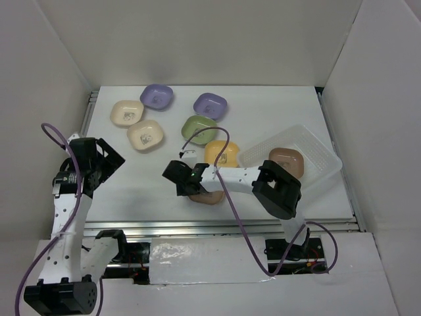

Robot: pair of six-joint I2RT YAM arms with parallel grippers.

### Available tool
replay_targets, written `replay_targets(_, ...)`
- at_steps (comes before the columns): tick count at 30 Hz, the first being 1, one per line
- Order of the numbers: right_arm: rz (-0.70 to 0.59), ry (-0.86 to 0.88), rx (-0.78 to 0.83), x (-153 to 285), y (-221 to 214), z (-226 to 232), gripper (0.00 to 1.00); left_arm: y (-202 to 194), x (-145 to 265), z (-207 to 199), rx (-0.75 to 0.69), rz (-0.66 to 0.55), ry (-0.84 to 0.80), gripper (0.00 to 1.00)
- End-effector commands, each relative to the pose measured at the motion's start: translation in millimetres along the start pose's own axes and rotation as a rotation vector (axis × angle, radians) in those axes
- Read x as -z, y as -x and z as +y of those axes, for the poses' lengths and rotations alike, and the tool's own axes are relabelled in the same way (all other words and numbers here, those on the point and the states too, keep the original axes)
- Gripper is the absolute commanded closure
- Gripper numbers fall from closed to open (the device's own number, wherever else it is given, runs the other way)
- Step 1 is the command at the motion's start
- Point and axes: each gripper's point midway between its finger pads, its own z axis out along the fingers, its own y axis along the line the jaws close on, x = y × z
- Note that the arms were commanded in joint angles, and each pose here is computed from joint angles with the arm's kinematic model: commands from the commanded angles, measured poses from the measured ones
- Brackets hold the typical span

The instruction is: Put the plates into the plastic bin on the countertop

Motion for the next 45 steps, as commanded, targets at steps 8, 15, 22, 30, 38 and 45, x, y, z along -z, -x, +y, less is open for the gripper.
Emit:
replay_targets(8,-0.106,0.259,0.107,62.0,12.3,78.1,1.0,14.9,-4.9,4.3,-0.02,-0.029,-0.045,0.01)
replay_targets(15,-0.33,0.281,0.13,204.9,69.3,42.1,1.0,10.8,-8.9,-26.3,-0.064,0.023,-0.195,0.01)
replay_targets(22,-0.42,0.092,0.094,241.9,117.9,-95.2,1.0,-34.8,-5.5,-164.9,-0.304,0.117,-0.468,0.01)
replay_targets(30,-0.322,-0.175,0.052,190.9,133.3,-242.6,1.0,-154.3,-35.7,-276.6,-0.551,0.292,-0.479,0.01)
replay_targets(38,-0.183,-0.242,-0.015,153.7,129.5,-308.9,1.0,-242.0,-86.8,-297.6,-0.687,0.41,-0.384,0.01)
replay_targets(45,-0.068,-0.283,0.004,122.7,113.7,-326.7,1.0,-248.5,-109.0,-287.2,-0.682,0.429,-0.331,0.01)
